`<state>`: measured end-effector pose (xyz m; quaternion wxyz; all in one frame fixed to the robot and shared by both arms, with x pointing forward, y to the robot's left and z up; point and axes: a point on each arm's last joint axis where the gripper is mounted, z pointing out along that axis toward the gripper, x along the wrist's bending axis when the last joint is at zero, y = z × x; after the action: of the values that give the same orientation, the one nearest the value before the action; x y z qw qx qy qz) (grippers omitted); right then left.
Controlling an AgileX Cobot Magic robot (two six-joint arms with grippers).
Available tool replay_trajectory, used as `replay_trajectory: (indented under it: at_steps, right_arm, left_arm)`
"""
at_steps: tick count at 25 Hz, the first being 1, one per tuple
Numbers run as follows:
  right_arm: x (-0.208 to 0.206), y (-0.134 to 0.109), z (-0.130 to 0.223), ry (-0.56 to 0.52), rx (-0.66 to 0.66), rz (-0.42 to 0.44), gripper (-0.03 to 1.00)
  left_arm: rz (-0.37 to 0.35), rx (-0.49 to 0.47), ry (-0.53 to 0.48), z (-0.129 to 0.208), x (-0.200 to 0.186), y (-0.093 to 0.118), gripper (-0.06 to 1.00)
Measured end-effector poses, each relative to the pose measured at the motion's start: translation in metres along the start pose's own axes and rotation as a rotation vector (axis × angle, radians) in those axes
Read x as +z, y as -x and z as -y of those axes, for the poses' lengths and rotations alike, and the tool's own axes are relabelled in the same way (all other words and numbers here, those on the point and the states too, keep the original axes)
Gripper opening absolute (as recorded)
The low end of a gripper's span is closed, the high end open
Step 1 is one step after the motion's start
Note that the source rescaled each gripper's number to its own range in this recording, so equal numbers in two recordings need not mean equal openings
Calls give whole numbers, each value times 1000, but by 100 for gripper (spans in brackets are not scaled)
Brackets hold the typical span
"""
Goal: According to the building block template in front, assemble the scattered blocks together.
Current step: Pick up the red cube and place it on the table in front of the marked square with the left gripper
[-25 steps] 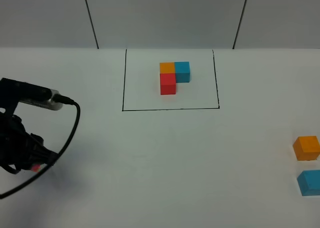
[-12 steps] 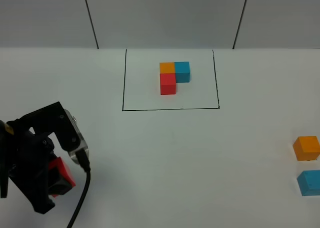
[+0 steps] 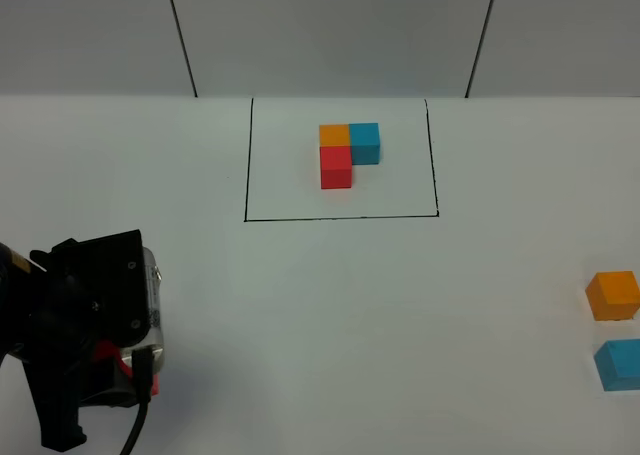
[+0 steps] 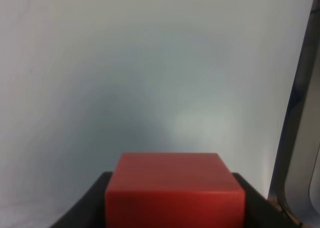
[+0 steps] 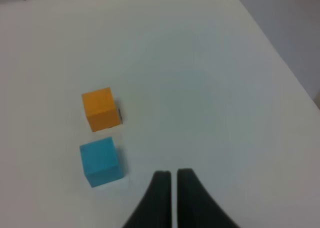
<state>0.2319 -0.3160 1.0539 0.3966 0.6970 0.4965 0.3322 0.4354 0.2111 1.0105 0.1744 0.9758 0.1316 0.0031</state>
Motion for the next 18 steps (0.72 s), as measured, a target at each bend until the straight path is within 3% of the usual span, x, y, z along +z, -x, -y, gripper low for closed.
replay_trajectory:
  at_steps: [4, 11, 18]
  right_arm:
    - [0, 0, 0, 0, 0, 0, 0]
    - [0, 0, 0, 0, 0, 0, 0]
    - [0, 0, 0, 0, 0, 0, 0]
  left_arm:
    - [-20, 1, 8, -1, 0, -2, 58]
    - [-131, 9, 56, -7, -1, -11, 58]
    - [-154, 22, 100, -36, -8, -18, 58]
